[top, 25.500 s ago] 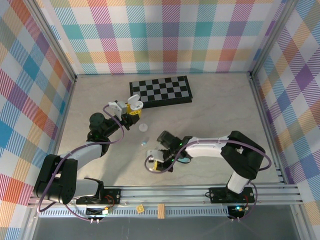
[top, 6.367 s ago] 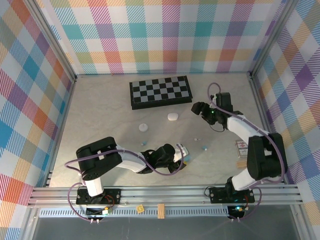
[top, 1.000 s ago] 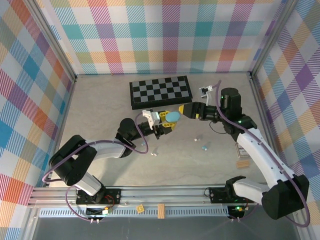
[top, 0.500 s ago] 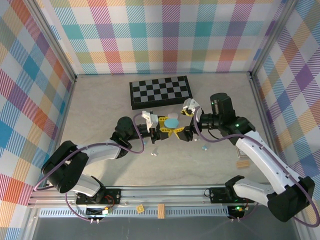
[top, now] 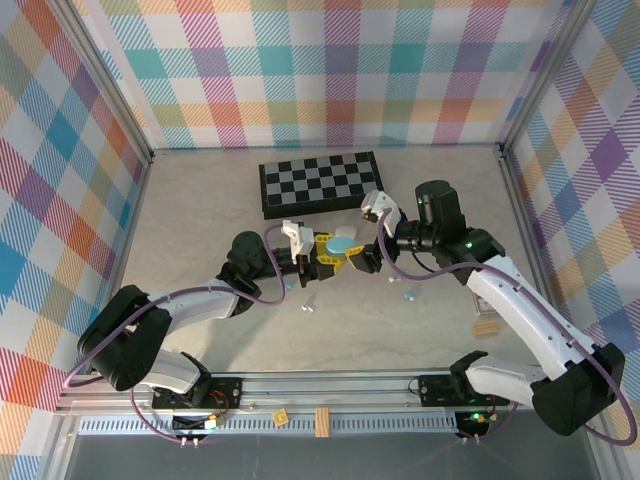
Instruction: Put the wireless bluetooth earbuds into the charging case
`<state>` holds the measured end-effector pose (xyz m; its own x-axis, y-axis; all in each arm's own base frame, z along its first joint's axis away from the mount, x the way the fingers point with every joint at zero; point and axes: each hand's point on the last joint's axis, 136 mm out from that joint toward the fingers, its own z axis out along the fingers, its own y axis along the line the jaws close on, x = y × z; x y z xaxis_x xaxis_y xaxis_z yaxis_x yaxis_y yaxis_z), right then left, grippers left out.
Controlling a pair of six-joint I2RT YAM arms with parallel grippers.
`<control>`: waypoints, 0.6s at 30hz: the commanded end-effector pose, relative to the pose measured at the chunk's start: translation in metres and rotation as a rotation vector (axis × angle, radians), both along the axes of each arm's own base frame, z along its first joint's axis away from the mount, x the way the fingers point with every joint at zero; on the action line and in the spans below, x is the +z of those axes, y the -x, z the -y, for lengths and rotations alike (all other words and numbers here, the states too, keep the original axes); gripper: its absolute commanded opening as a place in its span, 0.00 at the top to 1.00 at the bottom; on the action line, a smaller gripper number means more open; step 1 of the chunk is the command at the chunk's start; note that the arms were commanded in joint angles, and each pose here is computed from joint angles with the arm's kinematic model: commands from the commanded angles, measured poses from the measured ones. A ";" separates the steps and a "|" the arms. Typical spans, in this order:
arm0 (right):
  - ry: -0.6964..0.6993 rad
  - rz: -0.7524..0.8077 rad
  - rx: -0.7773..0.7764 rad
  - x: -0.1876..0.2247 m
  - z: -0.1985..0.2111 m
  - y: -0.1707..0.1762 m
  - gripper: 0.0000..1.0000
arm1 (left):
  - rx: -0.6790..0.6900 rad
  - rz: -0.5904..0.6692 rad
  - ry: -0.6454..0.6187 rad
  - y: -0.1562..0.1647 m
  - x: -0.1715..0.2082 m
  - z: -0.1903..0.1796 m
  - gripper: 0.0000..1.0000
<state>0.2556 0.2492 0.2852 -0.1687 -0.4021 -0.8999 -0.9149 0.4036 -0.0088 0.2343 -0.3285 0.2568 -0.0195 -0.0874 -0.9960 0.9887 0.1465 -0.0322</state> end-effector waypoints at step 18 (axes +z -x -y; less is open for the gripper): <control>-0.082 -0.026 -0.145 0.035 -0.002 -0.033 0.08 | -0.062 0.076 0.044 0.018 0.022 -0.004 0.65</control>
<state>0.2835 0.2523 0.3099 -0.2511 -0.3070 -0.9180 -0.8537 0.5172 0.0605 0.2295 -0.3279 0.2591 -0.0177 -0.0866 -0.9961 0.9916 0.1259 -0.0286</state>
